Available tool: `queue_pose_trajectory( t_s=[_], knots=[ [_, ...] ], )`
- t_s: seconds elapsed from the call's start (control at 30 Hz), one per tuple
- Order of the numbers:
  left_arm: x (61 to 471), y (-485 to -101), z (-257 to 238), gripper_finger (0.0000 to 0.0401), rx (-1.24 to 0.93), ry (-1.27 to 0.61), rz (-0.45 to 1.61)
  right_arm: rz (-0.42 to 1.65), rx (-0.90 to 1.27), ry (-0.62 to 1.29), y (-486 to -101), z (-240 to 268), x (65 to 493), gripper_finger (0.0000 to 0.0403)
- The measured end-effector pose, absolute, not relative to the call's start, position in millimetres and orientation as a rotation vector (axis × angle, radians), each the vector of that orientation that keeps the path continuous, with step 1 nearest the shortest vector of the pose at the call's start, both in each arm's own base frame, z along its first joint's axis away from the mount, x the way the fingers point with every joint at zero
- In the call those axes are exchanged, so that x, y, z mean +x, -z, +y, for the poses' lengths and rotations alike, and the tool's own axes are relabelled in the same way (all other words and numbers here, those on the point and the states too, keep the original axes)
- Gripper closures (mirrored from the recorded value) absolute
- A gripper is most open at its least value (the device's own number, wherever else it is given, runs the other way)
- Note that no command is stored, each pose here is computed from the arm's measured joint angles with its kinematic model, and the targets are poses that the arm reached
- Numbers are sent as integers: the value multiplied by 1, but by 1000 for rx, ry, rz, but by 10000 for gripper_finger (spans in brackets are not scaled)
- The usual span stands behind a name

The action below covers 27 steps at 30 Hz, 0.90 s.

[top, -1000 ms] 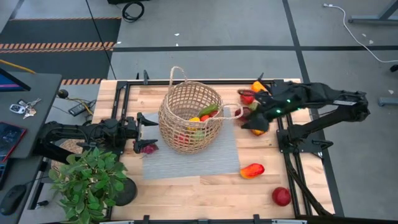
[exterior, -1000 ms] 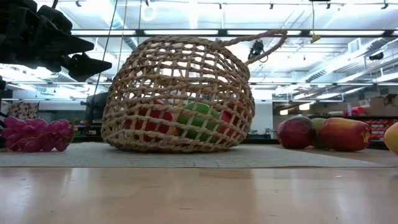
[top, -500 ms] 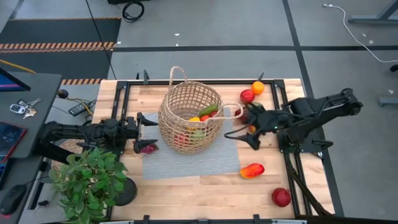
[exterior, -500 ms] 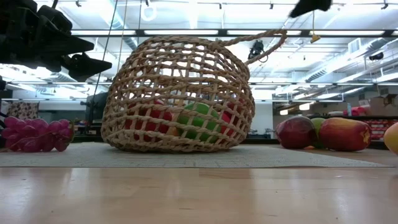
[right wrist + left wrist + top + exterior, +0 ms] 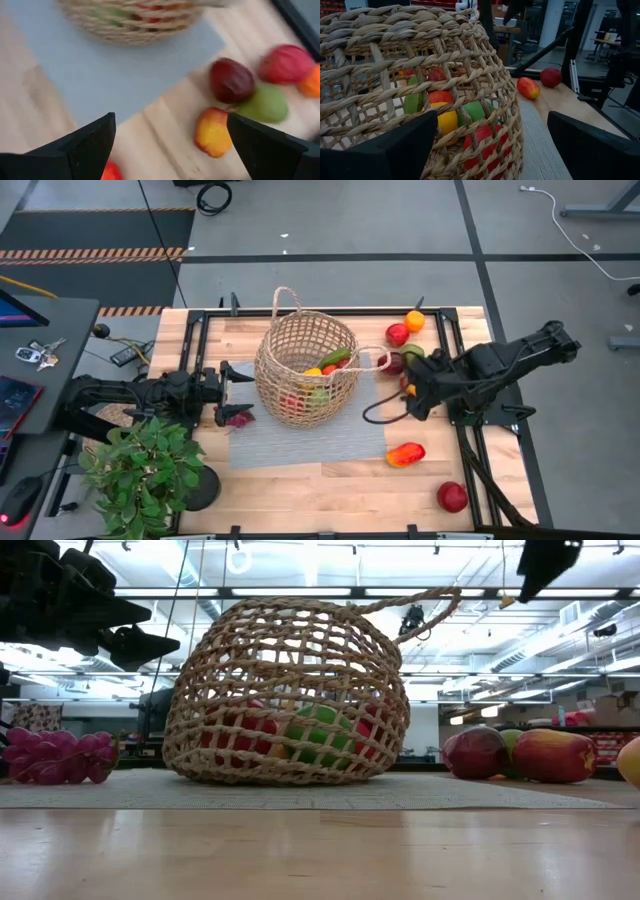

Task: Build produce basket
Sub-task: Put the orange mango into the brown basket

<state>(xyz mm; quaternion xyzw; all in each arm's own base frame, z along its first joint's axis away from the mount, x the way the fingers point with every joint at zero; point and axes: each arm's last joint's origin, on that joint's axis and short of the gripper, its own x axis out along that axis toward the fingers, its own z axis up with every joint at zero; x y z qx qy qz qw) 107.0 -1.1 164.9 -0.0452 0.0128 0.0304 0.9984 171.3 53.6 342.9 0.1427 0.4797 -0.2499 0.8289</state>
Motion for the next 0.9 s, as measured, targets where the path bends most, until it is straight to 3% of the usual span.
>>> queue_pose_trajectory(
  t_s=[0.17,0.43,0.9],
  knots=[
    [107,-165,-1,15,-91,-61,25,955,399,520,-344,56,181,18],
    [107,-165,-1,15,-91,-61,26,836,358,410,-349,61,201,18],
    [107,-165,-1,15,-91,-61,26,950,330,409,-324,77,227,18]
  ],
)
